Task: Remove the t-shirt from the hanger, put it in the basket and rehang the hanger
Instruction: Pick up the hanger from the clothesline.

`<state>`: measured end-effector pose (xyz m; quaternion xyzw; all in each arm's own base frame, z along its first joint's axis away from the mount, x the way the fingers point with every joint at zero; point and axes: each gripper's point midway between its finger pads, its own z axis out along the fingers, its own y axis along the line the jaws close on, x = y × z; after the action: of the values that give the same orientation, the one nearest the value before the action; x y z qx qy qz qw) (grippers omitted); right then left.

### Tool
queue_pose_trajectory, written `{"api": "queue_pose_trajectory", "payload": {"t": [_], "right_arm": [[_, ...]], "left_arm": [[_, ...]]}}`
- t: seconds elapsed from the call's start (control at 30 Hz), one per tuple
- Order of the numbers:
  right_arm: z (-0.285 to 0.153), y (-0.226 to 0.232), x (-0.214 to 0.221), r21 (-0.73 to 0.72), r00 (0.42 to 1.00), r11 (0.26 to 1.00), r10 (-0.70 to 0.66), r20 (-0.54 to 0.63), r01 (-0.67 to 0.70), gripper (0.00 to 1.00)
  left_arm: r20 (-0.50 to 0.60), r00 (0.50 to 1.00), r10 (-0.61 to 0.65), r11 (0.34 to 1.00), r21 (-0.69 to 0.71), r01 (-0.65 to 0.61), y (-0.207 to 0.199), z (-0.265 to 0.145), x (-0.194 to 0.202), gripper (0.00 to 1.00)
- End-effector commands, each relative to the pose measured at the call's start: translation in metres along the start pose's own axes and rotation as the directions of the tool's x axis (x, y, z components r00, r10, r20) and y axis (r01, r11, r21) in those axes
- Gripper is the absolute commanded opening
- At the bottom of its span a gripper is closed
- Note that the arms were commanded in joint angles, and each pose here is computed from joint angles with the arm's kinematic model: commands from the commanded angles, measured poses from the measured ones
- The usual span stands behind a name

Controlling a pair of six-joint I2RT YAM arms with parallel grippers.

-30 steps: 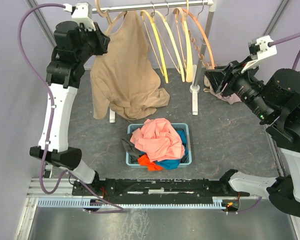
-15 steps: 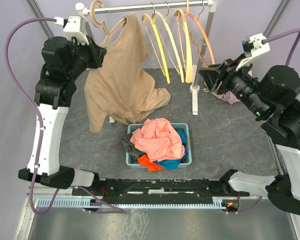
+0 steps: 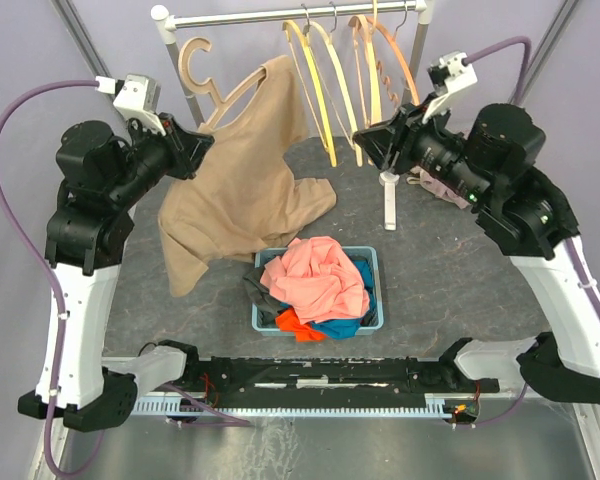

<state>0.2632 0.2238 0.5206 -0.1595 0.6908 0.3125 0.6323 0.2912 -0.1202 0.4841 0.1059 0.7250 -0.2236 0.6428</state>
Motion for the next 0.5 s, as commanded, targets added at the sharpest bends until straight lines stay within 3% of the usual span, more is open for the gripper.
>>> {"api": "queue_pose_trajectory", "payload": {"t": [0.0, 0.47], "right_arm": [[0.018, 0.023, -0.021, -0.111, 0.995, 0.992, 0.067, 0.071, -0.059, 0.48], [0.085, 0.039, -0.024, -0.192, 0.992, 0.976, 0.115, 0.057, -0.102, 0.54]], "left_arm": [[0.129, 0.992, -0.014, 0.988, 0.154, -0.007, -0.036, -0.022, -0.033, 0.03], [0.115, 0.993, -0.018, 0.957, 0.289, -0.016, -0.063, -0.04, -0.03, 0.03]]}}
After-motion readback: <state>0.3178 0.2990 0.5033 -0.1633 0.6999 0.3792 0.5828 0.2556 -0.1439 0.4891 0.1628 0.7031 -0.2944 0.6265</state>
